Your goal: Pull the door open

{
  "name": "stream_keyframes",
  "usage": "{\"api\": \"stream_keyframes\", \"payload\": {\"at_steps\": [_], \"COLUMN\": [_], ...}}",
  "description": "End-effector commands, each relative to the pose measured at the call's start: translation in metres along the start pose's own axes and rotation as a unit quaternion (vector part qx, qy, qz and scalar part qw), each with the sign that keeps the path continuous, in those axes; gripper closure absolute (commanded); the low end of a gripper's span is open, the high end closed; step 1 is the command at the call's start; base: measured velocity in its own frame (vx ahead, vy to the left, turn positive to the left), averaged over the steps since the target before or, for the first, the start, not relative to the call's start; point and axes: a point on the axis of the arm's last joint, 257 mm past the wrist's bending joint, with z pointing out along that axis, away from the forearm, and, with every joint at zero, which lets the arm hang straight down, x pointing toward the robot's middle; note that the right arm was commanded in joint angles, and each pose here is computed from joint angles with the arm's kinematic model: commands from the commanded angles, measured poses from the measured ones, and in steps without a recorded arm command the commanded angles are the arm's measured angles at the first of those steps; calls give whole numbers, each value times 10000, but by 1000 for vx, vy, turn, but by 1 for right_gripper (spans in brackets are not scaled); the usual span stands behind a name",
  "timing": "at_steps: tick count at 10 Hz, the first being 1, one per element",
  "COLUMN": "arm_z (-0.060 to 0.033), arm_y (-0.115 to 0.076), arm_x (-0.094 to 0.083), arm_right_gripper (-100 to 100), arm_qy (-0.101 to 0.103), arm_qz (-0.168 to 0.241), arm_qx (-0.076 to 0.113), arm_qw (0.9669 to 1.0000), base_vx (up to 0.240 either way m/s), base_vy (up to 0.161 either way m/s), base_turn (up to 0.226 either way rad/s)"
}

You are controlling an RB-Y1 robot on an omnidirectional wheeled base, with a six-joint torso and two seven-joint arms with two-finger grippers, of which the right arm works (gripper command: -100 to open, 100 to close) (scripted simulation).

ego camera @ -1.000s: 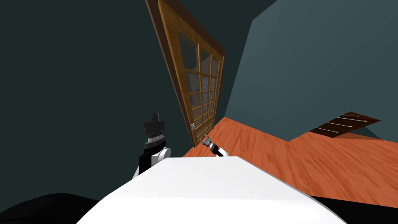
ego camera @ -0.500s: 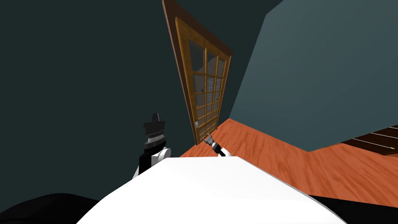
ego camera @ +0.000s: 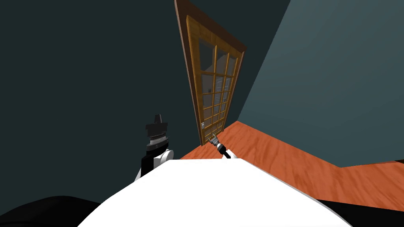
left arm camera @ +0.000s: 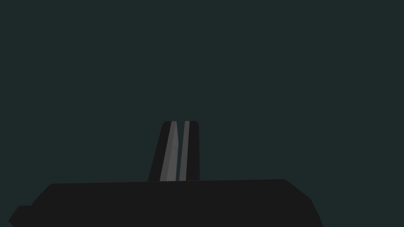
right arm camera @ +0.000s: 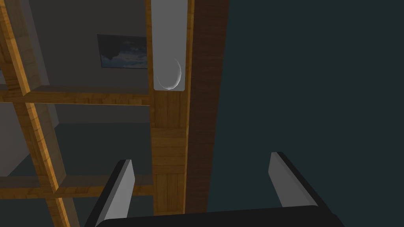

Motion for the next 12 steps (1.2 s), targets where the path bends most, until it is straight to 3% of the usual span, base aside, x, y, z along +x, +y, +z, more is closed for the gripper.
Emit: {"api": "stream_keyframes", "payload": {"at_steps": [1, 2, 6, 12], "arm_z": [-17, -17, -118, -319], "arm_y": [-168, -168, -558, -1093], "arm_x": [-7, -7, -12, -16], "arm_right_gripper": [-100, -100, -100, -100], "arm_qy": [-1, -1, 6, 13], "arm_qz": [-20, -20, -50, -50], "arm_qx": [199, 199, 690, 1428], "arm_qw": [9998, 9998, 9976, 9897], "base_vx": [-29, -13, -1, 20], "base_vy": [35, 26, 29, 30], "base_turn": [179, 42, 203, 208]}}
